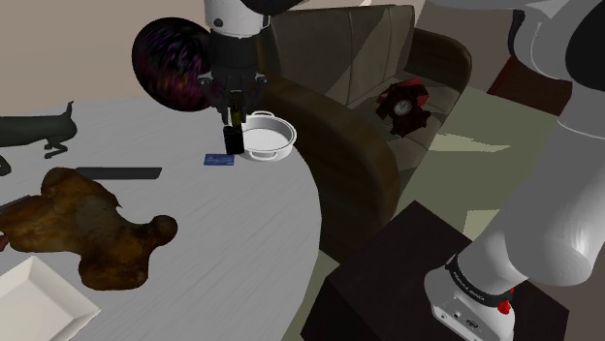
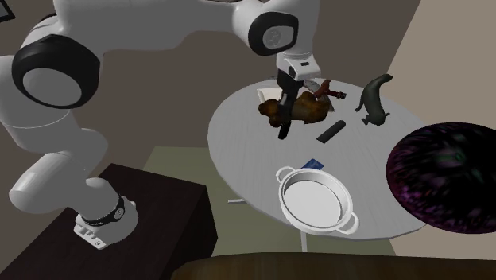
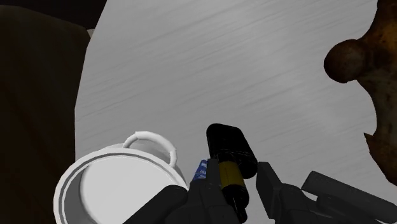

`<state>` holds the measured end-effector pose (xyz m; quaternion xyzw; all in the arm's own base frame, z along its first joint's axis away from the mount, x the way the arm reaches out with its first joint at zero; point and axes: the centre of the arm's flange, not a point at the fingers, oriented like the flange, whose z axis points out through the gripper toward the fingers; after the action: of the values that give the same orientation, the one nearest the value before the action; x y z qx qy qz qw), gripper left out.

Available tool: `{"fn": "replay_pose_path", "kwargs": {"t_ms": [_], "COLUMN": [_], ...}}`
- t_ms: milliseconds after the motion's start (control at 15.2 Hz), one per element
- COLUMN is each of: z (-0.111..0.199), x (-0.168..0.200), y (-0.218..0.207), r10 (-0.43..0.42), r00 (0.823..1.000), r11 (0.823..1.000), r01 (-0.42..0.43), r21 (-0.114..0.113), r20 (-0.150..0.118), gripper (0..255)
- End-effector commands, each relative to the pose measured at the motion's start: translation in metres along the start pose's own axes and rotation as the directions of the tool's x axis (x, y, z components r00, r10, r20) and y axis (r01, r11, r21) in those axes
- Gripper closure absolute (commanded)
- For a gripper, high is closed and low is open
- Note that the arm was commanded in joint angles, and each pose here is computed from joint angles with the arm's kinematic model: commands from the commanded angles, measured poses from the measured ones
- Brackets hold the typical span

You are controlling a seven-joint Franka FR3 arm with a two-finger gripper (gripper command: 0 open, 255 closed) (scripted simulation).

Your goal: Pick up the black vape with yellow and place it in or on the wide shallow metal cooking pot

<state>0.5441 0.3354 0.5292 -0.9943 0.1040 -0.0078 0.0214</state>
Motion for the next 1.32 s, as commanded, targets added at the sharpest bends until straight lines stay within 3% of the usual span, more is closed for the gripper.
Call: {"fn": "replay_pose_path", "kwargs": {"t_ms": [0,924,1254], "z": [-0.004,-0.037,-0.011], "x": [0.017,0.156,0.155], "y": [0.015,0.138,0.139], "r10": [0.000,0.000,0.000], "r00": [1.000,1.000,1.000], "r11": [1.000,1.000,1.000], "r01": [0.000,0.000,0.000], "r21": [0.000,0.000,0.000], "r20": [0.000,0.000,0.000], "gripper": [255,255,255]}}
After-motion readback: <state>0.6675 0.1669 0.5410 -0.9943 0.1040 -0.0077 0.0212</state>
